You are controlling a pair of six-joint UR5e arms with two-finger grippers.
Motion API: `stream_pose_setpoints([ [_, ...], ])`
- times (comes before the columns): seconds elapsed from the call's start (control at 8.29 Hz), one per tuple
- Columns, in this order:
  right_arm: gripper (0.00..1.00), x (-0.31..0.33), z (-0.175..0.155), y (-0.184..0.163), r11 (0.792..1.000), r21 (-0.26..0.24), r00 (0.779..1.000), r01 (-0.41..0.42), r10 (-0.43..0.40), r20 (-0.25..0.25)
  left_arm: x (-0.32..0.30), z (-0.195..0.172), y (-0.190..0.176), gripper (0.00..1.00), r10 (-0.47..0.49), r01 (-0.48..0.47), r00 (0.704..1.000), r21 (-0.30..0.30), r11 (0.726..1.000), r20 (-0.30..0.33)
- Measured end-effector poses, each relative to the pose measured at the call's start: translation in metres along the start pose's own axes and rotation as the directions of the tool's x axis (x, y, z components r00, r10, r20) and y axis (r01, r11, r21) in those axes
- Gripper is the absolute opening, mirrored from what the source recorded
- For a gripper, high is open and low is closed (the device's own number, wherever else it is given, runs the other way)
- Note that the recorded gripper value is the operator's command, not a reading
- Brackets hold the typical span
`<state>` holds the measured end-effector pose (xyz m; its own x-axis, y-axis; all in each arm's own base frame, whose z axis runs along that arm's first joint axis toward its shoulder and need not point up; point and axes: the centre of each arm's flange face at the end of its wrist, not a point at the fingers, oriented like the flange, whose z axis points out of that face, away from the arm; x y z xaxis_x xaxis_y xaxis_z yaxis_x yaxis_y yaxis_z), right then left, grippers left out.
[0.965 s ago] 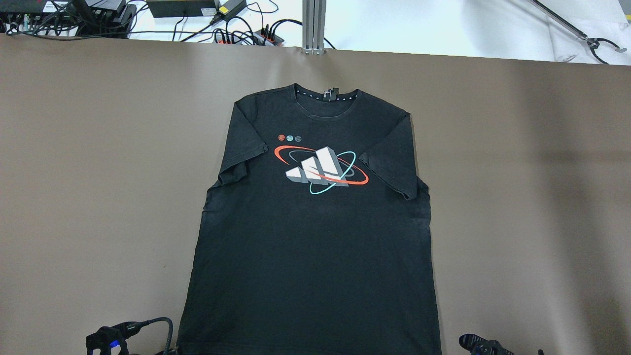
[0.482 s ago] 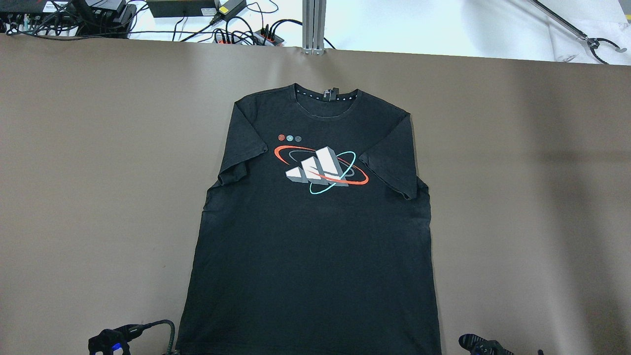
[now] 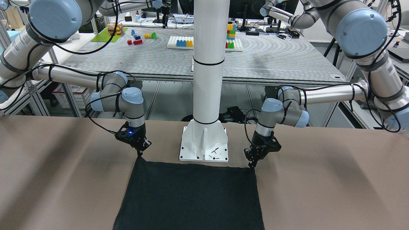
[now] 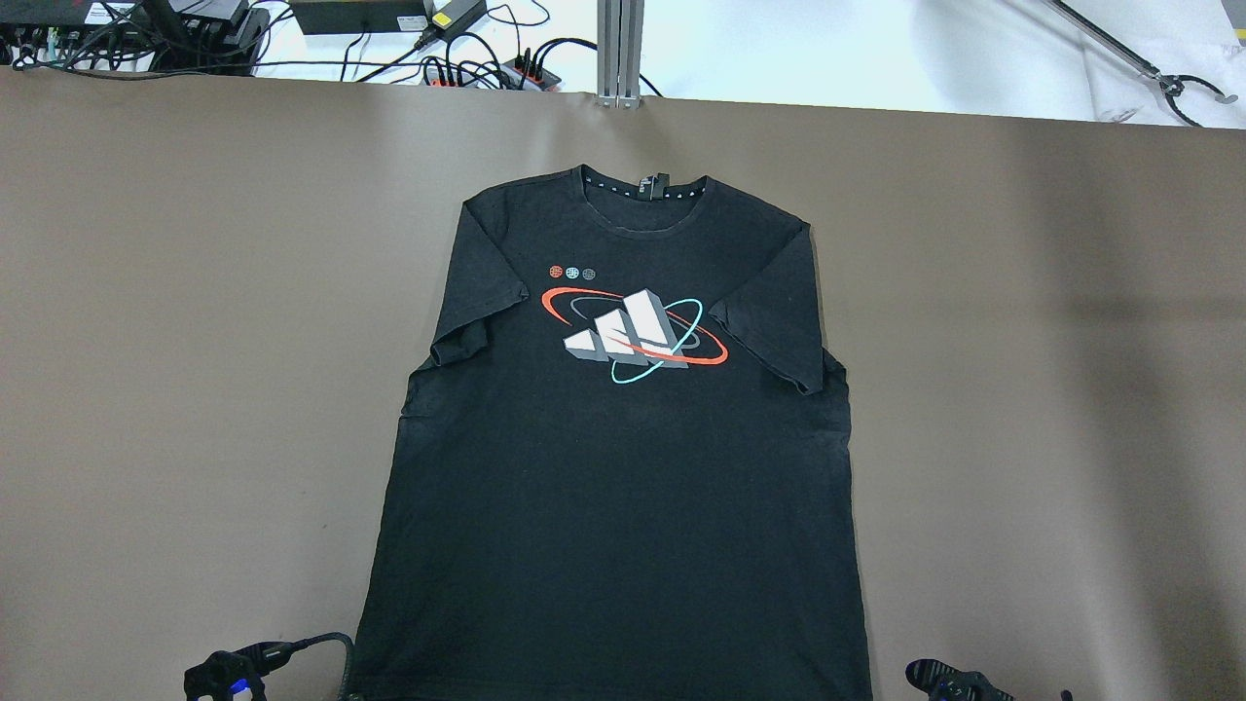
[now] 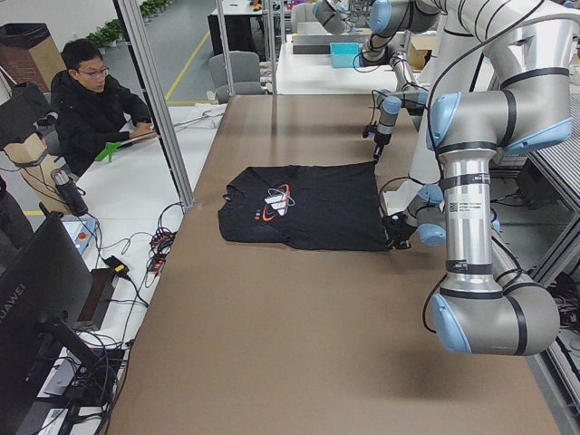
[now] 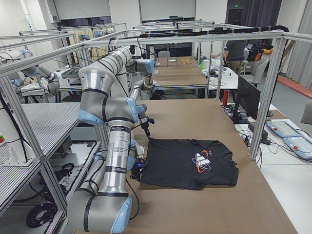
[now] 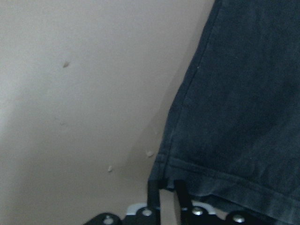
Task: Fold clothes
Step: 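Grasp both hem corners with the left and right grippers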
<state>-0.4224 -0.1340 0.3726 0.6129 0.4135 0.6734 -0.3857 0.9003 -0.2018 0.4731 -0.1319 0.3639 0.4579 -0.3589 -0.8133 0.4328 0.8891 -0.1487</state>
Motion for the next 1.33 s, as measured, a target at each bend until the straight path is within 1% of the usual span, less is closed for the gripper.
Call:
stream_pose_setpoints([
  [0.12, 0.0, 0.0, 0.0, 0.0, 1.0, 0.001, 1.0, 0.0, 0.0, 0.0, -0.001, 0.001, -0.001, 0.05, 0.0, 0.0, 1.0, 0.002, 1.0, 0.002],
  [0.24, 0.0, 0.0, 0.0, 0.0, 1.0, 0.001, 1.0, 0.0, 0.0, 0.0, -0.002, 0.001, -0.002, 0.0, 0.0, 0.0, 1.0, 0.004, 1.0, 0.005],
  [0.48, 0.0, 0.0, 0.0, -0.001, 1.0, 0.001, 1.0, 0.001, -0.001, 0.0, -0.002, -0.001, -0.005, 0.0, -0.002, 0.002, 1.0, 0.006, 1.0, 0.003],
  [0.72, 0.0, -0.001, -0.003, -0.002, 1.0, 0.0, 1.0, -0.001, 0.001, 0.005, 0.004, -0.011, -0.007, 0.0, -0.008, 0.008, 1.0, -0.002, 1.0, -0.013],
  [0.84, 0.0, -0.003, -0.013, -0.003, 1.0, -0.01, 1.0, -0.004, 0.004, 0.018, 0.009, -0.022, -0.006, 0.0, -0.008, 0.008, 1.0, -0.008, 1.0, -0.016],
  [1.09, 0.0, -0.008, -0.033, -0.005, 0.999, -0.03, 0.999, -0.009, 0.01, 0.045, 0.027, -0.064, -0.007, 0.0, -0.007, 0.006, 1.0, -0.028, 1.0, -0.023],
  [1.21, 0.0, -0.013, -0.042, -0.012, 0.999, -0.04, 0.998, -0.005, 0.007, 0.055, 0.037, -0.085, -0.012, 0.0, -0.01, 0.008, 0.999, -0.036, 0.999, -0.036],
  [1.33, 0.0, -0.022, -0.05, -0.03, 0.998, -0.054, 0.998, 0.02, -0.017, 0.064, 0.045, -0.094, -0.021, 0.0, -0.009, 0.008, 0.999, -0.03, 1.0, -0.047],
])
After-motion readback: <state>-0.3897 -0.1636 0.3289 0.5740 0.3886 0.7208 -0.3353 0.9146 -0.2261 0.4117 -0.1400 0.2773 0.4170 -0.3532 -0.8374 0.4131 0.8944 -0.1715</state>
